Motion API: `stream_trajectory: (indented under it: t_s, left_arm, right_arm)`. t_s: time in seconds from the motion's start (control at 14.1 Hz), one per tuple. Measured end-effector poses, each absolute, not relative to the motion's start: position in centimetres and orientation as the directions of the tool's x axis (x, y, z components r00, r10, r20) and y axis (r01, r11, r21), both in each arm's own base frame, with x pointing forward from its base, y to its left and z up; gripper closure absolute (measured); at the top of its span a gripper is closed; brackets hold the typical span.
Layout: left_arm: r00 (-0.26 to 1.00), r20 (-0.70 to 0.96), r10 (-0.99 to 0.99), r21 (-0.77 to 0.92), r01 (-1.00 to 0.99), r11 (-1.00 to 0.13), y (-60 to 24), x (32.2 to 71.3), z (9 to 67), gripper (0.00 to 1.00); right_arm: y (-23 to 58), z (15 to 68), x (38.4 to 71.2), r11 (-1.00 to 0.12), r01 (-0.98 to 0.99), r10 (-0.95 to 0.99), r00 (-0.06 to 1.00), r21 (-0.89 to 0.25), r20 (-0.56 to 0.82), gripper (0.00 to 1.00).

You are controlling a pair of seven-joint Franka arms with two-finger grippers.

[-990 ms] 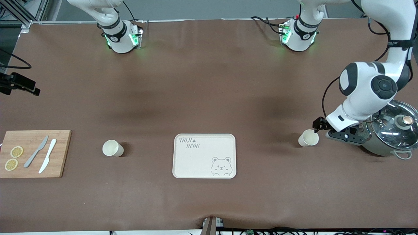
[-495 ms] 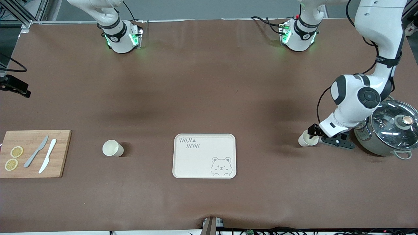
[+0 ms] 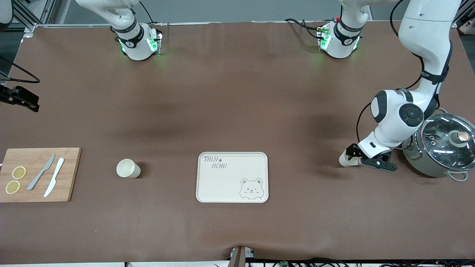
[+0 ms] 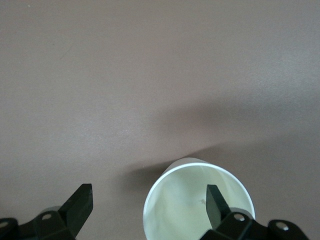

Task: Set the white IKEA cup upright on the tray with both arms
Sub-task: 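Close the left gripper on the white cup rim and lift it, then carry the cup with the left gripper over the white tray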

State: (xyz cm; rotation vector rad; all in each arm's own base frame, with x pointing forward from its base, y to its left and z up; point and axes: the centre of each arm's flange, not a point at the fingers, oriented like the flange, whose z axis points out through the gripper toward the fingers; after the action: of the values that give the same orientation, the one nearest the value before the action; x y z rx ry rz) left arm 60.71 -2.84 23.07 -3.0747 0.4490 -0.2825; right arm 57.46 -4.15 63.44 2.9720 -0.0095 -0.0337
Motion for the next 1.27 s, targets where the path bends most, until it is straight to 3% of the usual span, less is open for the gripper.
stream_trajectory:
  t_s: [0.14, 0.42, 0.78, 1.27]
  left_arm:
    - [0.940, 0.182, -0.288, -0.048, -0.284, -0.958, -3.1, 60.7, 22.7, 0.00]
    - [0.937, 0.198, -0.288, -0.050, -0.284, -0.958, -3.1, 60.2, 22.0, 0.43]
    - [0.936, 0.203, -0.287, -0.050, -0.283, -0.958, -3.1, 60.1, 22.0, 0.93]
    - [0.958, 0.247, -0.147, 0.024, -0.158, -0.987, -11.1, 60.6, 23.8, 0.95]
  right_arm:
    - [-4.7, 63.5, 57.4, -0.978, 0.012, 0.005, 1.000, 0.210, -0.031, 0.00]
    - [-5.2, 63.5, 57.3, -0.966, 0.027, 0.015, 0.999, 0.255, -0.049, 0.00]
    - [-6.7, 63.3, 57.3, -0.992, -0.022, -0.025, 0.999, 0.120, -0.023, 0.00]
    - [-6.0, 63.3, 57.3, -0.999, -0.024, -0.025, 1.000, 0.039, -0.016, 0.00]
